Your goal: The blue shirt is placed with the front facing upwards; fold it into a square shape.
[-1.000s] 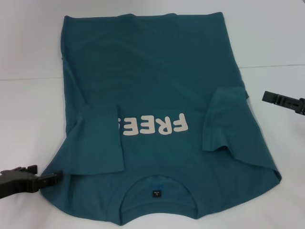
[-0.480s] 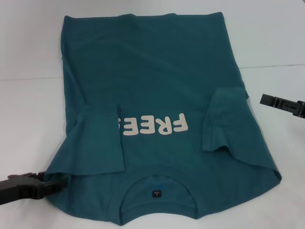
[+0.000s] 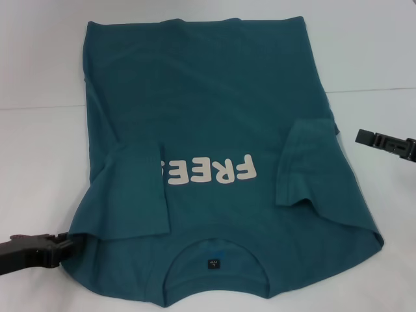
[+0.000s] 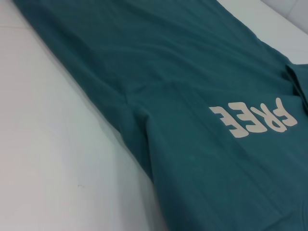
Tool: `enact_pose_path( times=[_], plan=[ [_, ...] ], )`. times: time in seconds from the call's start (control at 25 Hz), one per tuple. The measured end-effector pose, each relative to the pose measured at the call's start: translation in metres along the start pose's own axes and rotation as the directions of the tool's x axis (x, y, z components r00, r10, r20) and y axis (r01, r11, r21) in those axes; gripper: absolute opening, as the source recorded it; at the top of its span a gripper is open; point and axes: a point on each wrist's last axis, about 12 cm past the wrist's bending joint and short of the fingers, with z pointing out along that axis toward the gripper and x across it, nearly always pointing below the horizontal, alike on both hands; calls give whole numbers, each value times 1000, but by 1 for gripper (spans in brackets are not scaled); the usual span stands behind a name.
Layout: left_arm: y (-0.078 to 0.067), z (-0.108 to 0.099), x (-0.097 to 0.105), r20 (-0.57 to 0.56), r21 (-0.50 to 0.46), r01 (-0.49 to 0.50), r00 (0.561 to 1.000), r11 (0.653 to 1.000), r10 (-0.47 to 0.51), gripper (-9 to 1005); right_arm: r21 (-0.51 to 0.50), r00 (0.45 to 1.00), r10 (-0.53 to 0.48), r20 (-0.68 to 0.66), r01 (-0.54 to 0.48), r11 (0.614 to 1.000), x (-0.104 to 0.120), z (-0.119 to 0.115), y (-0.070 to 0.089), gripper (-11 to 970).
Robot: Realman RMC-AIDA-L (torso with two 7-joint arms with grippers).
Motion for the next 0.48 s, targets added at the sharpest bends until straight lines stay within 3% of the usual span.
enact_pose_path(
  times=[0.28,0.48],
  plan=[
    [0,0,1,-3,4,30,1000,1000,-30,316,-4,999,33,-3,-33,999,-4,-6,-1,669],
    [-1,1,2,-5,8,53,999,999,-53,95,-4,998,56,0,-56,998,-7,-10,-2,669]
  ],
)
